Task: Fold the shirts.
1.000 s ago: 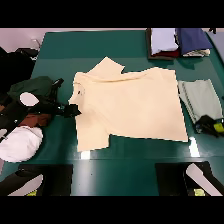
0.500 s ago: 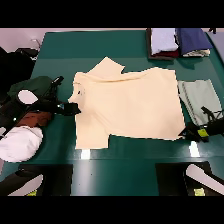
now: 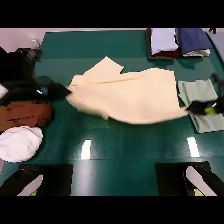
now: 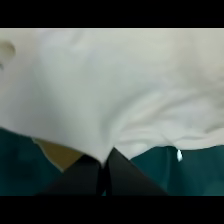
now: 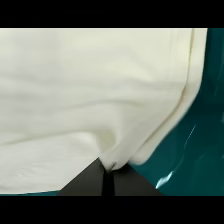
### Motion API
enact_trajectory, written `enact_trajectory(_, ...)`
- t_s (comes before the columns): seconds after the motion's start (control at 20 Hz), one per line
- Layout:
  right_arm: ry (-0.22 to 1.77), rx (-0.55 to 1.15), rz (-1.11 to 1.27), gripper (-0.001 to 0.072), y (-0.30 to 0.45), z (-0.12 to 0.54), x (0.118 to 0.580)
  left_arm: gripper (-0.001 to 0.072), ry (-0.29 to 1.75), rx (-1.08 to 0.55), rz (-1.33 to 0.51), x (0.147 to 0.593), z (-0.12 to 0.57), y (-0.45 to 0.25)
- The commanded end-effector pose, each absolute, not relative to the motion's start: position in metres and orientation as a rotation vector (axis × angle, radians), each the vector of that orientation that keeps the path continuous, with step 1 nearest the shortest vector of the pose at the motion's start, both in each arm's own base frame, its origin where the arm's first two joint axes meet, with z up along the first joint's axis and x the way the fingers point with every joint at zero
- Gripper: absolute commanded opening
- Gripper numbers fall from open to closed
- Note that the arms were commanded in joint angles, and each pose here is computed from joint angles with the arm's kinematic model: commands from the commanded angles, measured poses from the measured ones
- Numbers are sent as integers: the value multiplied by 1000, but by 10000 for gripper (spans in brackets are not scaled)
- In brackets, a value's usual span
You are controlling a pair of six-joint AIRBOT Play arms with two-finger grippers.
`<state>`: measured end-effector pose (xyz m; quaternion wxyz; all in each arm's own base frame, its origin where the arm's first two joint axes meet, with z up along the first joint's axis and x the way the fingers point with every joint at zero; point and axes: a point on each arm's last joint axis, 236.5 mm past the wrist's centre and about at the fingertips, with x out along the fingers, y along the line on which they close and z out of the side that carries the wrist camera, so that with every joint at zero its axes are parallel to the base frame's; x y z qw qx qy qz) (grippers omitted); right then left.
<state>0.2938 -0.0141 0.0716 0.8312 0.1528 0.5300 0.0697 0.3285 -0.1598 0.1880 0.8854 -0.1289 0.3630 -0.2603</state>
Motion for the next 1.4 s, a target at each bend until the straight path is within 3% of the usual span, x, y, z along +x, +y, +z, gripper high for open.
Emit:
enact_trajectory(0.0, 677, 136, 135, 18, -7, 240, 315, 22, 386, -182, -540, 304, 342, -144)
enact_trajectory(0.25, 235, -73, 50, 18, -4, 433, 267, 22, -134, -107, -495, 213, 543, -111)
enact_trajectory(0.4, 151, -114, 0, 18, -4, 486, 240, 22, -326, -138, -469, 167, 602, -95)
enact_trajectory(0.5, 134, -118, 4, 17, -2, 501, 237, 22, -349, -128, -453, 161, 608, -90)
enact_trajectory(0.7, 265, -53, 23, 18, -12, 461, 271, 23, 14, -77, -363, 234, 524, -86)
enact_trajectory(1.05, 896, 71, 170, 18, -7, 237, 375, 24, 776, -104, -338, 399, 249, -117)
enact_trajectory(1.2, 1136, 49, 167, 18, -6, 126, 410, 24, 945, -127, -292, 443, 142, -118)
enact_trajectory(1.35, 1265, 79, 174, 18, -7, 53, 438, 24, 983, -190, -242, 487, 77, -114)
